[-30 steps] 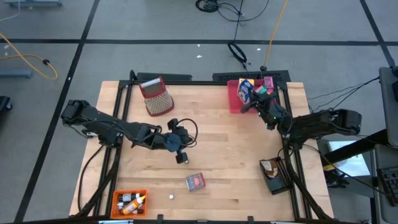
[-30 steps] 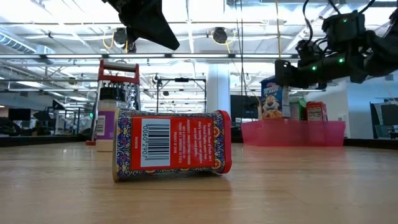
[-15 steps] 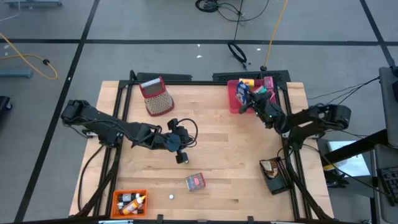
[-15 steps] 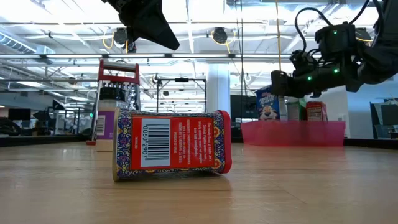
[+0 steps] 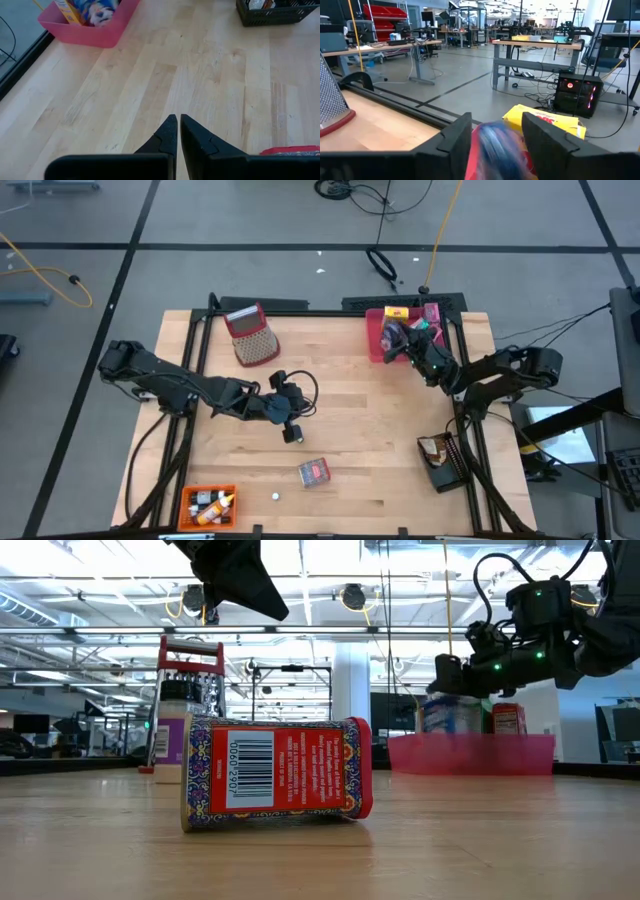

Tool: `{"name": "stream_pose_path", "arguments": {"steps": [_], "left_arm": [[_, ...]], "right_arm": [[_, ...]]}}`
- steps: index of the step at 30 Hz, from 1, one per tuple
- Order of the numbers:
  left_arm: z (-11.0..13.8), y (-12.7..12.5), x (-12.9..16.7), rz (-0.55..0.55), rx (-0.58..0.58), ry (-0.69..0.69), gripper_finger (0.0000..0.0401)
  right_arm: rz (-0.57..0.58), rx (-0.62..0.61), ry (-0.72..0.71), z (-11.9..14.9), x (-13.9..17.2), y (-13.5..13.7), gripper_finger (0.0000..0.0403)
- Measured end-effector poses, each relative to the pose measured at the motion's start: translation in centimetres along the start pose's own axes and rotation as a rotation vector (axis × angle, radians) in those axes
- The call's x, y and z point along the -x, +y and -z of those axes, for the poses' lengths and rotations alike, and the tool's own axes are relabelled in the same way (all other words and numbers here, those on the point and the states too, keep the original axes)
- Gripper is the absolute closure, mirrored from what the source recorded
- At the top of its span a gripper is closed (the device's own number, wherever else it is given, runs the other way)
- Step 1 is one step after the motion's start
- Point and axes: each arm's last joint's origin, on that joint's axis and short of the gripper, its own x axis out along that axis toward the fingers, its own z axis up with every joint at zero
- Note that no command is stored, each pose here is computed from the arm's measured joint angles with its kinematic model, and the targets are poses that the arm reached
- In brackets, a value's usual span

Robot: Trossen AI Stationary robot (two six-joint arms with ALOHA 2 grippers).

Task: Pick & Place Kitchen Items
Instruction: Put the violet seasoning bottle into the black bin

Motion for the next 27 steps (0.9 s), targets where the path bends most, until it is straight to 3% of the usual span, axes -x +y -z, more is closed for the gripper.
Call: {"name": "stream_pose_path", "arguments": {"steps": [11,17,23,27], "left_arm": [[0.0,0.0,0.0,-0.001,0.000,0.002,0.0380],[0.3,-0.2,0.1,0.032,-0.014,0.035,0.0380],[1.7,-1.1,0.7,0.102,-0.020,0.160,0.0378],[2.2,-1.7,1.0,0.134,-0.016,0.192,0.0349]], "right_arm": [[-0.038,-0.010,-0.064,-1.0,0.5,0.6,0.0187],[-0.137,-0.041,-0.162,-3.1,2.2,1.8,0.0189],[-0.265,-0.055,-0.210,-4.1,4.2,3.4,0.0191],[-0.331,-0.055,-0.219,-4.3,5.2,4.2,0.0192]]}}
